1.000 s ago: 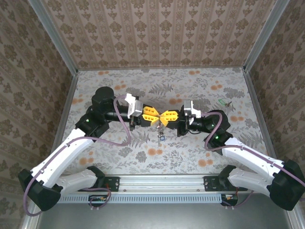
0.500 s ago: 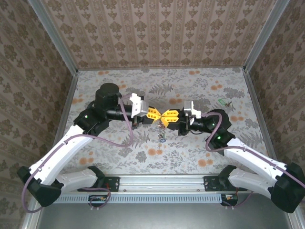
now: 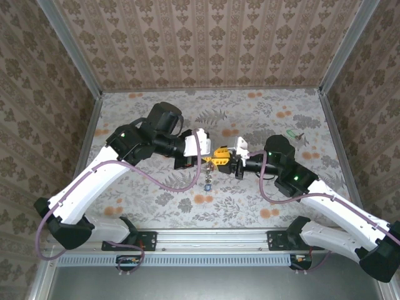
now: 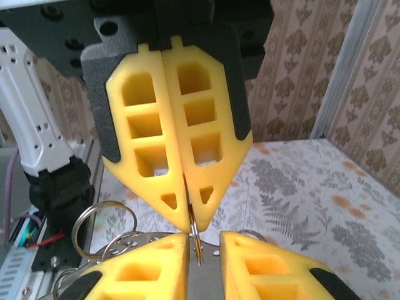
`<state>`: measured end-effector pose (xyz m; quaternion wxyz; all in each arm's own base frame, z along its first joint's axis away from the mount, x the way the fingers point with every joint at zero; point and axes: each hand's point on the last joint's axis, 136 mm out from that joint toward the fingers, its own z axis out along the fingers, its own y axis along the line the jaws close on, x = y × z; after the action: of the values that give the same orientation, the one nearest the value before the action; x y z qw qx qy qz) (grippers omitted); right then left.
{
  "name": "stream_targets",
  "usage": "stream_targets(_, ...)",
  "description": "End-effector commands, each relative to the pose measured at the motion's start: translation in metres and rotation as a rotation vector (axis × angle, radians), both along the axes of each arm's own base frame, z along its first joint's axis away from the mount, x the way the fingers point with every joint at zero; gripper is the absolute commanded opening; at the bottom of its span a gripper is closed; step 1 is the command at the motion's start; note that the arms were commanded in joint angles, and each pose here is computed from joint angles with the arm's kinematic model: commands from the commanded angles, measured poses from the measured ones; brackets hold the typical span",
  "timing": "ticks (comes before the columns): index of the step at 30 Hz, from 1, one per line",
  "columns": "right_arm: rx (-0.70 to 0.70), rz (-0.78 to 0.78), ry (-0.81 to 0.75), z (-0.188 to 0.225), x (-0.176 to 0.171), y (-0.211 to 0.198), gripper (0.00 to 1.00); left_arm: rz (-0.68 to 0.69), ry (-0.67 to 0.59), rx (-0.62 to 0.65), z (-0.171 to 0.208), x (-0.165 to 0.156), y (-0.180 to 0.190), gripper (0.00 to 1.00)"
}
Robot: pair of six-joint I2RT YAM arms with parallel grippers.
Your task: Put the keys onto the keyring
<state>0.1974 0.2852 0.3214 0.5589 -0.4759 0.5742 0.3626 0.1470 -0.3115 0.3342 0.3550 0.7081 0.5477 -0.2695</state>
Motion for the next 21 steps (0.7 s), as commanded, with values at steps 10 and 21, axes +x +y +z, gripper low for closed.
stream_targets(10, -0.010, 0.055, -0.061, 0.006, -0.011, 0.005, 0.00, -0.041, -0.020, 0.049, 0.002, -0.008, -0.003, 0.00)
stream_targets(21, 0.228, 0.079, -0.148, 0.047, -0.032, -0.008, 0.00, -0.030, 0.106, -0.433, 0.046, -0.007, 0.016, 0.28)
